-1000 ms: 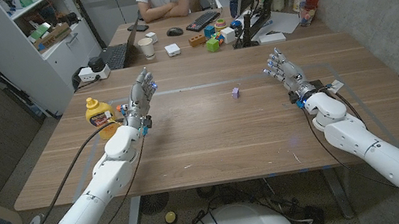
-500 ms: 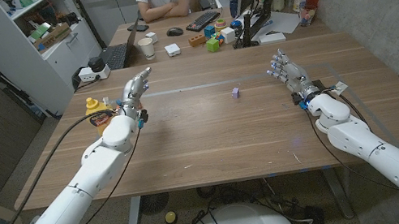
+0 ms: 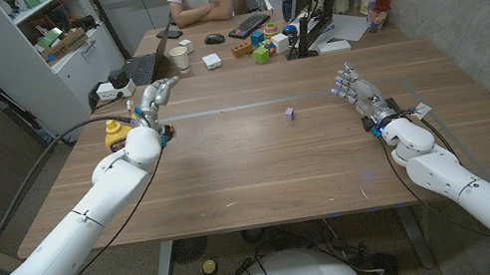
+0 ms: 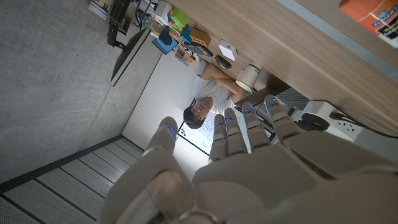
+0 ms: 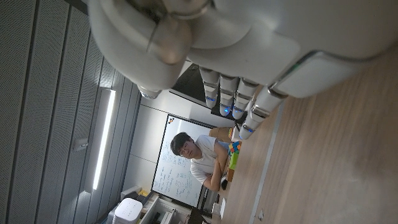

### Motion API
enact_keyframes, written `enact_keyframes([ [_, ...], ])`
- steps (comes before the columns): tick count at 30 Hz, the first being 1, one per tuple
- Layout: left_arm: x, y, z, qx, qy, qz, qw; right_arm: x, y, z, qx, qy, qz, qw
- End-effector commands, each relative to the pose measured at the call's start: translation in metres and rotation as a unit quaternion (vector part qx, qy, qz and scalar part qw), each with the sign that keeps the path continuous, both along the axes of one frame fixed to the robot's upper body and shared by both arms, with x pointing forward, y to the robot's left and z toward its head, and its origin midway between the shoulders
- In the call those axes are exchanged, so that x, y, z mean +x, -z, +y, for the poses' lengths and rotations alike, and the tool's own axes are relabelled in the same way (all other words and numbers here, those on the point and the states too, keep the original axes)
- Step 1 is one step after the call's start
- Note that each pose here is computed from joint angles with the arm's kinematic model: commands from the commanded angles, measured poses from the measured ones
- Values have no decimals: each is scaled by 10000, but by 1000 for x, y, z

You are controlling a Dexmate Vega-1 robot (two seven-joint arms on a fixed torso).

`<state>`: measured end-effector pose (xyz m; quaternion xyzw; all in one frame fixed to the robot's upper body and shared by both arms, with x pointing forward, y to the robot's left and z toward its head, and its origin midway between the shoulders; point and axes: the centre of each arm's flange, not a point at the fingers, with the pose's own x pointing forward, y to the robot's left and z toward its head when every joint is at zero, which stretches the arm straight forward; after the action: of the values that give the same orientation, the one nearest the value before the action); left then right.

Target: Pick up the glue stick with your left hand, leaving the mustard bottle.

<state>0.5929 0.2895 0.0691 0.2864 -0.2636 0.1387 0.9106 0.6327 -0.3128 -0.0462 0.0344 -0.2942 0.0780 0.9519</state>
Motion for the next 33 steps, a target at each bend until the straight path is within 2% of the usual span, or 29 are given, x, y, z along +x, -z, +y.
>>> enact_keyframes([
  [1,-14,-42,6,1125,-1116,399,9866,-6,3,-11,81,154,-38,9998],
  [4,-17,-54,6,1470,-1227,662,9793,-6,2,-12,105,169,-41,9998],
  [9,-20,-73,9,2091,-1136,1164,9643,-4,2,-12,183,152,-24,9997],
  [14,-21,-84,14,2476,-824,1653,9511,-1,-1,-10,200,152,-14,9997],
  [19,-22,-90,16,2925,-616,2050,9320,-1,-6,-10,181,172,-10,9997],
  [22,-22,-94,17,3193,-406,2426,9152,-1,-10,-10,165,209,-17,9996],
  [26,-20,-101,20,3676,-292,2897,8832,-2,-14,-10,125,240,-36,9996],
  [33,-23,-109,21,4536,-399,3236,8295,-4,-16,-6,121,276,-25,9995],
])
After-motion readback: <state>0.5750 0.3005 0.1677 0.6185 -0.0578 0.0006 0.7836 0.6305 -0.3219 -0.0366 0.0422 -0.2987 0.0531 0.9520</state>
